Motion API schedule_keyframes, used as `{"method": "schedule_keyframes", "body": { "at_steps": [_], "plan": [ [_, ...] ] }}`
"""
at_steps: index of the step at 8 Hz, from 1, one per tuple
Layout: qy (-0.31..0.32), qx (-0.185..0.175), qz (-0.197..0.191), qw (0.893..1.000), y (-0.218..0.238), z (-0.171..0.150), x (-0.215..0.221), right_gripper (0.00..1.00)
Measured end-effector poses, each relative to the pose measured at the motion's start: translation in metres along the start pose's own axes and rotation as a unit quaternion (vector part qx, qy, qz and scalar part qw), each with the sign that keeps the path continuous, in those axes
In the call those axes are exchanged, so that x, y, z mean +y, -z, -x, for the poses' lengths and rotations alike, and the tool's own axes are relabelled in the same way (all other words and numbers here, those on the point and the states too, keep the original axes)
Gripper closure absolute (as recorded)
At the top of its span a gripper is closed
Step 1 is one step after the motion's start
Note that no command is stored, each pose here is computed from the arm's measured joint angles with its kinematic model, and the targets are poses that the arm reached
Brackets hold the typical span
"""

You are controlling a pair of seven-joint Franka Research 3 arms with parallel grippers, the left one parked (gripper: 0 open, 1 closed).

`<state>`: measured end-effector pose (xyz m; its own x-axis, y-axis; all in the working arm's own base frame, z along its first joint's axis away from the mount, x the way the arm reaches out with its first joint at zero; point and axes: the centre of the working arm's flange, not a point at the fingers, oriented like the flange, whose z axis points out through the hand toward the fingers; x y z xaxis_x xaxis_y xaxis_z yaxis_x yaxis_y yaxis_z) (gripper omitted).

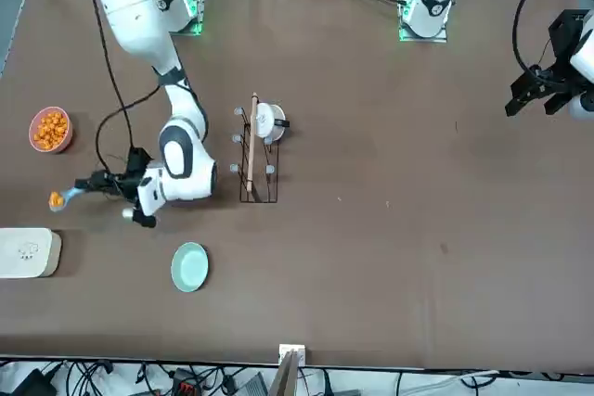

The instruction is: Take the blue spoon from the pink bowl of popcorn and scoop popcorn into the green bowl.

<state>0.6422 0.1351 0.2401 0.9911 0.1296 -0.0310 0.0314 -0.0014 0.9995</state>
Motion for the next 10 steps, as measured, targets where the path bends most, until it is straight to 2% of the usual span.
{"method": "schedule_keyframes", "body": {
  "at_steps": [3, 5, 7, 10],
  "plan": [
    [0.013, 0.030, -0.021, 0.999, 0.027, -0.024, 0.032, 0.89],
    [0.015, 0.049, -0.025, 0.998, 0.050, -0.025, 0.036, 0.89],
    [0.009, 0.081, -0.030, 0.996, 0.095, -0.027, 0.032, 0.89],
    [-0.010, 0.114, -0.064, 0.991, 0.153, -0.038, 0.032, 0.89]
  ]
}}
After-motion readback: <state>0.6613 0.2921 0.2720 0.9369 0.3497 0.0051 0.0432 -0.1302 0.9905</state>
